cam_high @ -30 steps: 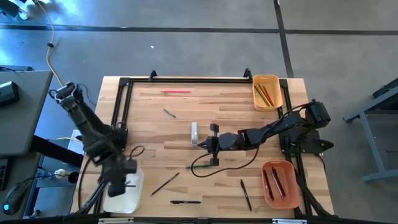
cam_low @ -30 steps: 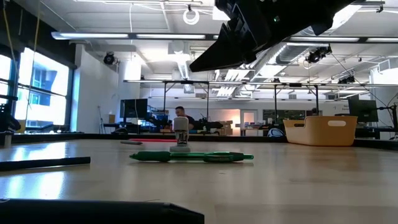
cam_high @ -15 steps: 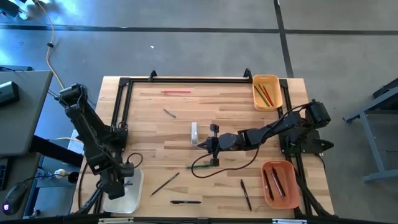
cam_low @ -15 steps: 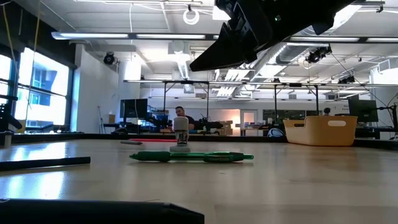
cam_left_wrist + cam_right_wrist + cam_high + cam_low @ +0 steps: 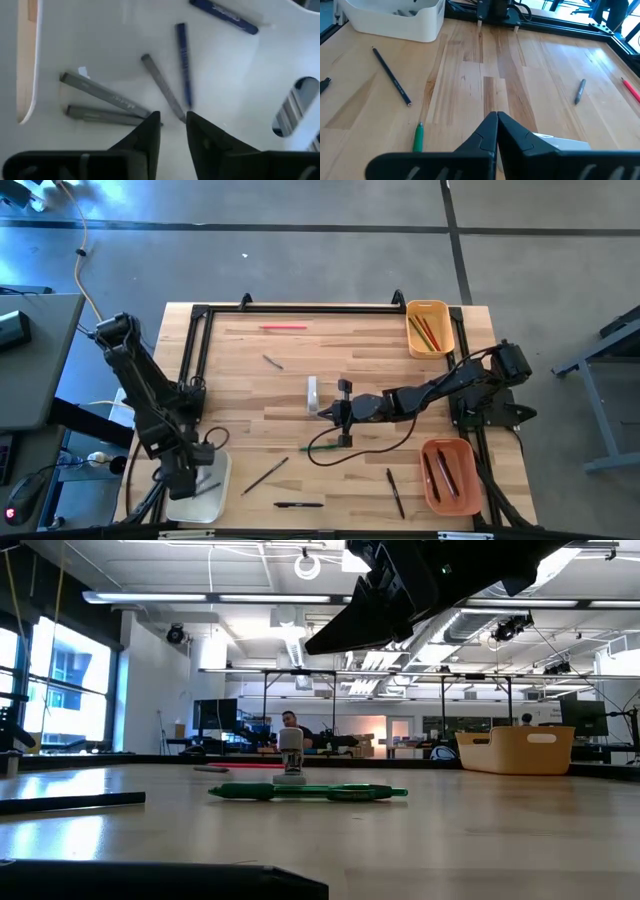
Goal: Sort crayons/erasers/pens/pencils in bins
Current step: Put the blue pencil into the yellow bin
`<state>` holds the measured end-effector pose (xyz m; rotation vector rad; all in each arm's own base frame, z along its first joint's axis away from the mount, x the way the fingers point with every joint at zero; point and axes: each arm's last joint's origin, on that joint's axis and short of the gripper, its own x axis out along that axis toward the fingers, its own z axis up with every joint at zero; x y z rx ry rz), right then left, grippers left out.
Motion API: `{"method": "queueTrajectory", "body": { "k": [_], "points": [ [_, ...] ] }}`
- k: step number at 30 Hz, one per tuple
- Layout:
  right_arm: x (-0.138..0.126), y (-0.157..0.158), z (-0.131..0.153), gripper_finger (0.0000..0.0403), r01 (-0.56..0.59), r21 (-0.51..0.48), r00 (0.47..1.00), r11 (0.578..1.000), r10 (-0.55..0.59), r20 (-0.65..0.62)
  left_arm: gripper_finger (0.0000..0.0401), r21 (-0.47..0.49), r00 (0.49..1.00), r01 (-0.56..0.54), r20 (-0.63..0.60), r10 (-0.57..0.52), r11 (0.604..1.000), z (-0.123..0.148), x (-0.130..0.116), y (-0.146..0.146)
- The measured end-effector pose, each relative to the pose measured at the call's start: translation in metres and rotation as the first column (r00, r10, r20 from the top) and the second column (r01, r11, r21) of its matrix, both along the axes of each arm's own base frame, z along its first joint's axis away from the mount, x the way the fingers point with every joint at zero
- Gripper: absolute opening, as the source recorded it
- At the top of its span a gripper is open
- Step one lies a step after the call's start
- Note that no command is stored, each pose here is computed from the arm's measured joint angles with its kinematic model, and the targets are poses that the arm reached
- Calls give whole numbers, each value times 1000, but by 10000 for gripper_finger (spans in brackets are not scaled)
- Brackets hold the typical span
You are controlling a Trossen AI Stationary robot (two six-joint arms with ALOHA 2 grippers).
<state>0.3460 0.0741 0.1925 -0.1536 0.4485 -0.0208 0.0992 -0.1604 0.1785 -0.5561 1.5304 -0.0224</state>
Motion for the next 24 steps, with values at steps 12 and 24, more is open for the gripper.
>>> {"method": "queueTrajectory", "body": {
  "k": [12,24],
  "points": [
    [0,0,0,0,0,1,1000,1000,0,4,49,-24,940,-14,340,21,1000,41,20,35],
    [0,-1,0,0,26,7,1000,1000,-26,7,1,126,911,-9,410,-44,992,28,71,73]
  ]
}}
